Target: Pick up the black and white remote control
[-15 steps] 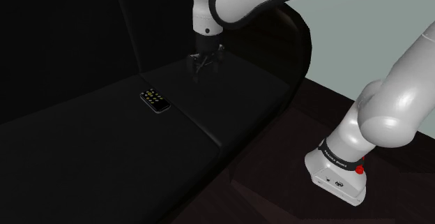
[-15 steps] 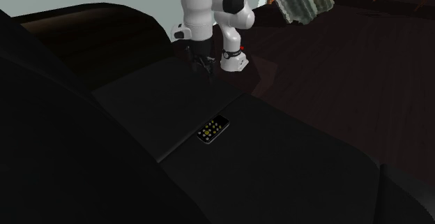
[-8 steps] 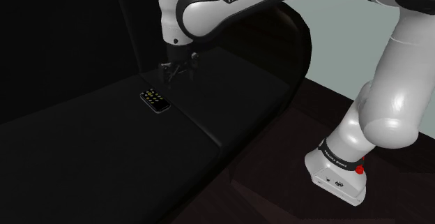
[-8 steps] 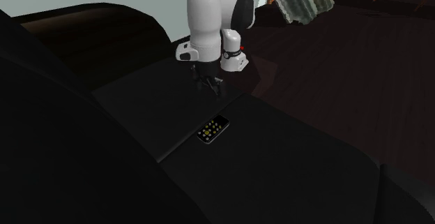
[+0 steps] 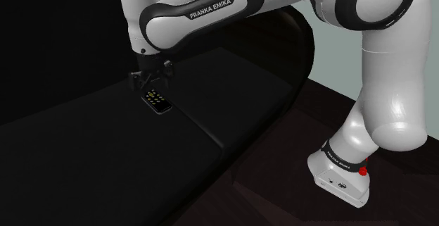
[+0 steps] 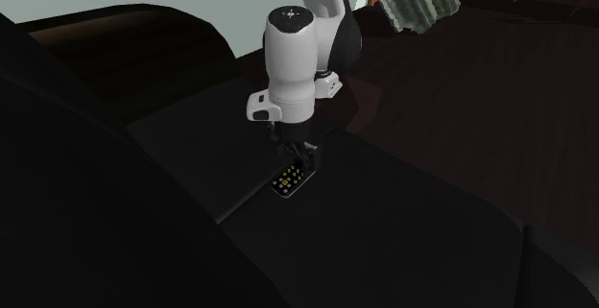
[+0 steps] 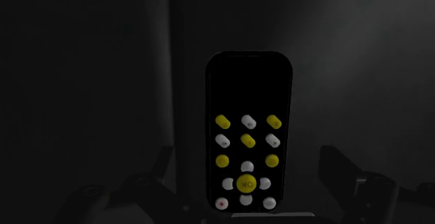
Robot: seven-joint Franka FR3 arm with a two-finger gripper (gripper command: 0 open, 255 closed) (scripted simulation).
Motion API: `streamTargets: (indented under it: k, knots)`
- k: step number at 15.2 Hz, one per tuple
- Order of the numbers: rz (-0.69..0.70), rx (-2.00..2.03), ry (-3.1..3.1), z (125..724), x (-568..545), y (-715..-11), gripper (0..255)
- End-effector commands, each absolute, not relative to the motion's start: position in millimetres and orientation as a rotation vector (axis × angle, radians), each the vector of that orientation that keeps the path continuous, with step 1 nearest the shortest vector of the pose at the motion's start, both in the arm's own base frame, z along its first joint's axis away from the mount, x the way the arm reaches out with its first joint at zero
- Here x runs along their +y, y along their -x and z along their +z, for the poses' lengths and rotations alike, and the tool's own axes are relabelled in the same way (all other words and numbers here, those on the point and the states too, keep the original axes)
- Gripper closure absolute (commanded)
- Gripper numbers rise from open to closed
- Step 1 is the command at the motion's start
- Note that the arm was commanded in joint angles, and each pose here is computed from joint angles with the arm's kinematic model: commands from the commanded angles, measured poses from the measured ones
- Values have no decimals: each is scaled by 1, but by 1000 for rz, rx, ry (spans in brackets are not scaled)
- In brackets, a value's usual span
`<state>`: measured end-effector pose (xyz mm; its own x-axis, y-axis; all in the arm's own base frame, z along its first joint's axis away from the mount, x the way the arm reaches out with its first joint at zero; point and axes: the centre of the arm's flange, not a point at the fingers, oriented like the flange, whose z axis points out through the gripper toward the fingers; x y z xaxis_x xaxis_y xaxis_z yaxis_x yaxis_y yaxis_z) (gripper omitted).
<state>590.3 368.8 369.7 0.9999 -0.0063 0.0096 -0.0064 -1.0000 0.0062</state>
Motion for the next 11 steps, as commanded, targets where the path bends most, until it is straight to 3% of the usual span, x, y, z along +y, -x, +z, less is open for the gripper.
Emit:
streamTargets:
  k: [1,9,10,11]
  knots:
    - [19,-10,-3136,363,373,-595,0]
    - [19,-10,-3136,329,373,-595,0]
    - [19,-10,-3136,329,372,-595,255]
    - [19,-10,-3136,329,372,-595,255]
